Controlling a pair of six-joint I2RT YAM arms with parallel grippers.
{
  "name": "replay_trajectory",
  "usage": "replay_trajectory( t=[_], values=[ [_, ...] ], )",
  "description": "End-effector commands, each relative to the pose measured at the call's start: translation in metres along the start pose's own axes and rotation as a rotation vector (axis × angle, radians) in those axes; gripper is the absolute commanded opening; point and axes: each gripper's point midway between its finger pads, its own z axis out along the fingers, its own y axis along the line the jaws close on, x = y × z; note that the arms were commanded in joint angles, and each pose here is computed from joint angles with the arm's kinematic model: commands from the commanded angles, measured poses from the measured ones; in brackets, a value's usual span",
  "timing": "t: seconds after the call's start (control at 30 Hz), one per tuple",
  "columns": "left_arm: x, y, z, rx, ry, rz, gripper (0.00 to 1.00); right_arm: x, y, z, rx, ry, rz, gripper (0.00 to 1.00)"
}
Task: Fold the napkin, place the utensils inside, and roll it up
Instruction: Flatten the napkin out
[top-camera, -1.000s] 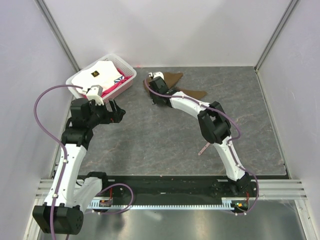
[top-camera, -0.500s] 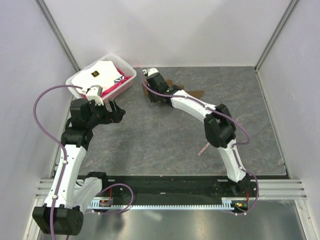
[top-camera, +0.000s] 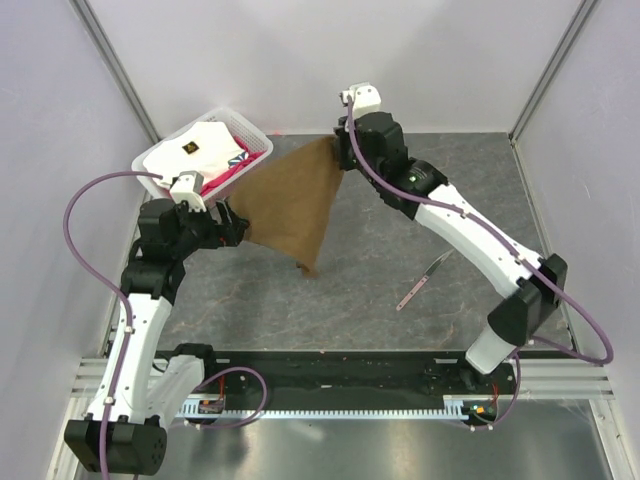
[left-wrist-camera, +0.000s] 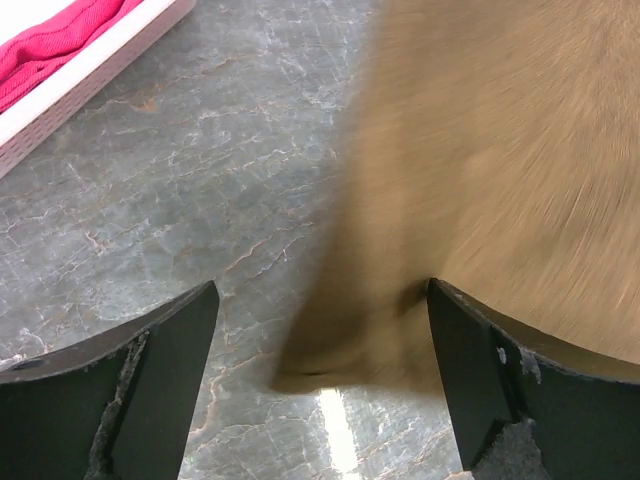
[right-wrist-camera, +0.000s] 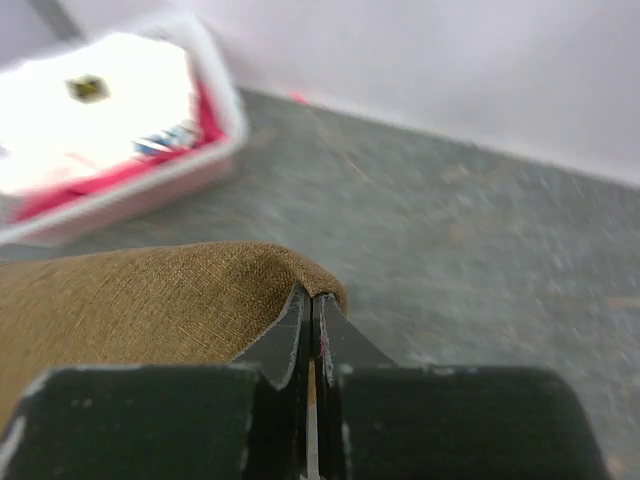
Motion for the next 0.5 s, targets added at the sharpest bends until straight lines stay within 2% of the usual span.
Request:
replay_trajectory(
  t=[0.0,0.07,0.1,0.17,0.2,0.23,0.3,0.37,0.4,0.47],
  values=[
    [-0.004,-0.004,-0.002,0.004,-0.030,-0.028,0.90,0.092,-0.058,0.055,0.112,0.201,-0.027,0.01],
    [0.005,-0.004,0.000,0.001,-0.014,-0.104,0.88,0.109,-0.070,0.068,0.102,0.250,-0.034,0.17],
    [0.009,-0.005,0.000,0.003,-0.005,-0.134,0.86,0.125,-0.072,0.075,0.098,0.291,-0.046,0.35],
    [0.025,-0.007,0.004,0.005,0.022,-0.215,0.84,0.133,-0.068,0.075,0.076,0.328,-0.044,0.50],
    [0.032,-0.006,0.006,-0.003,0.030,-0.238,0.82,0.129,-0.067,0.071,0.067,0.321,-0.040,0.63],
    [0.039,-0.005,0.008,-0.011,0.038,-0.258,0.82,0.139,-0.067,0.066,0.065,0.341,-0.031,0.66],
    [0.057,-0.005,0.018,-0.023,0.057,-0.313,0.78,0.130,-0.067,0.054,0.066,0.318,-0.001,0.72],
    [0.071,-0.012,0.030,-0.020,0.077,-0.333,0.75,0.146,-0.070,0.041,0.073,0.351,0.009,0.73],
    [0.075,-0.013,0.034,-0.028,0.087,-0.331,0.75,0.140,-0.069,0.031,0.072,0.335,0.032,0.74],
    [0.081,-0.022,0.049,-0.027,0.111,-0.329,0.71,0.161,-0.073,0.015,0.081,0.381,0.044,0.75]
  ],
)
